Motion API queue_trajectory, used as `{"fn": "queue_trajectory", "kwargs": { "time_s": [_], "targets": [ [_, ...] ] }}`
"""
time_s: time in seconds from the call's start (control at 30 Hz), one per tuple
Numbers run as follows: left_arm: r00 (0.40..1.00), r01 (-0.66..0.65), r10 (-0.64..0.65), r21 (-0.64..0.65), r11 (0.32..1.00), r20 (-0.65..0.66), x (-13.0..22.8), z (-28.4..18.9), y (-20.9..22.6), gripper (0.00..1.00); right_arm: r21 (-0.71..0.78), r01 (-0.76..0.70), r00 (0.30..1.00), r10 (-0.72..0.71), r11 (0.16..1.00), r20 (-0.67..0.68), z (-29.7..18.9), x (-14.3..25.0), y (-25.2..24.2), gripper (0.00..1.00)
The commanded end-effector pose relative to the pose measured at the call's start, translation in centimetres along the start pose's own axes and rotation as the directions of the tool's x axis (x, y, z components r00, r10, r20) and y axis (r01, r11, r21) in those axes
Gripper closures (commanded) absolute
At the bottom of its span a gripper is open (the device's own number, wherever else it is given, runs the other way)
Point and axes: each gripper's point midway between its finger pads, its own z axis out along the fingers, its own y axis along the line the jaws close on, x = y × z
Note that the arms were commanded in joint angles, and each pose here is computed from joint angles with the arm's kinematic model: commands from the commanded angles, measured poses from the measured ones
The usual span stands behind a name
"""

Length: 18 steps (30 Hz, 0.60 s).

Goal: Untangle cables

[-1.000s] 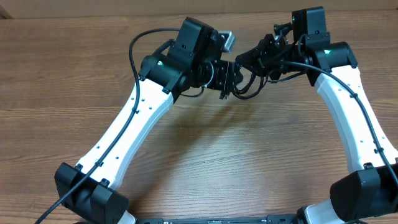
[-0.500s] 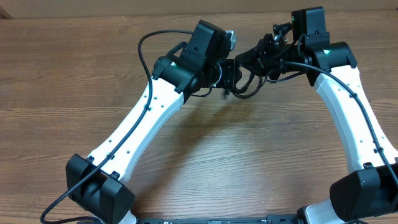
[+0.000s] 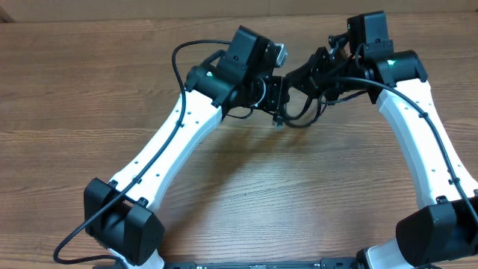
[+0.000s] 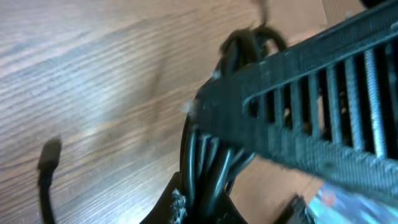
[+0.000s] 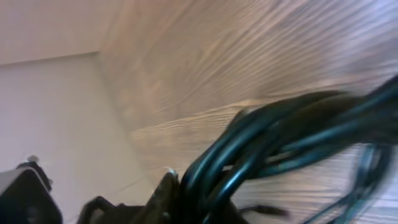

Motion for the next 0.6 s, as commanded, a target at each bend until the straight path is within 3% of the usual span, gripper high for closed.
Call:
{"fn": "queue_trajectory", "kwargs": {
  "time_s": [0.0,0.13,0.27,0.37,0.57],
  "targets": [
    [0.998,-0.063,0.063,0.076,0.995,0.011,-1.4,-2.3,2.3,0.96,0.181,0.067,0.991,-0.087,0.981,0.102,-1.0,-1.6,-3.3,0.77],
    [0.985,-0.169,0.17,0.222,0.96,0.014,-1.3,-4.8,3.4,0.96,0.213,0.175,0.982,-0.187,0.961,0.039,-1.1,-0.7,-4.1,0.54],
    [0.979,-0.201,0.199,0.315,0.928,0.039,-1.3,-6.8,4.0,0.96,0.014,0.385,0.92,-0.382,0.923,-0.083,-0.7,1.8,-1.3,0.42],
    [0.985,-0.17,0.167,0.316,0.933,0.038,-1.3,-7.7,5.2,0.96,-0.094,0.464,0.872,-0.473,0.881,-0.122,-0.6,3.5,0.1,0.39],
    [0.989,-0.146,0.15,0.343,0.928,0.015,-0.5,-8.4,5.6,0.96,-0.118,0.46,0.872,-0.472,0.88,-0.127,0.5,4.7,1.7,0.38]
  ]
}}
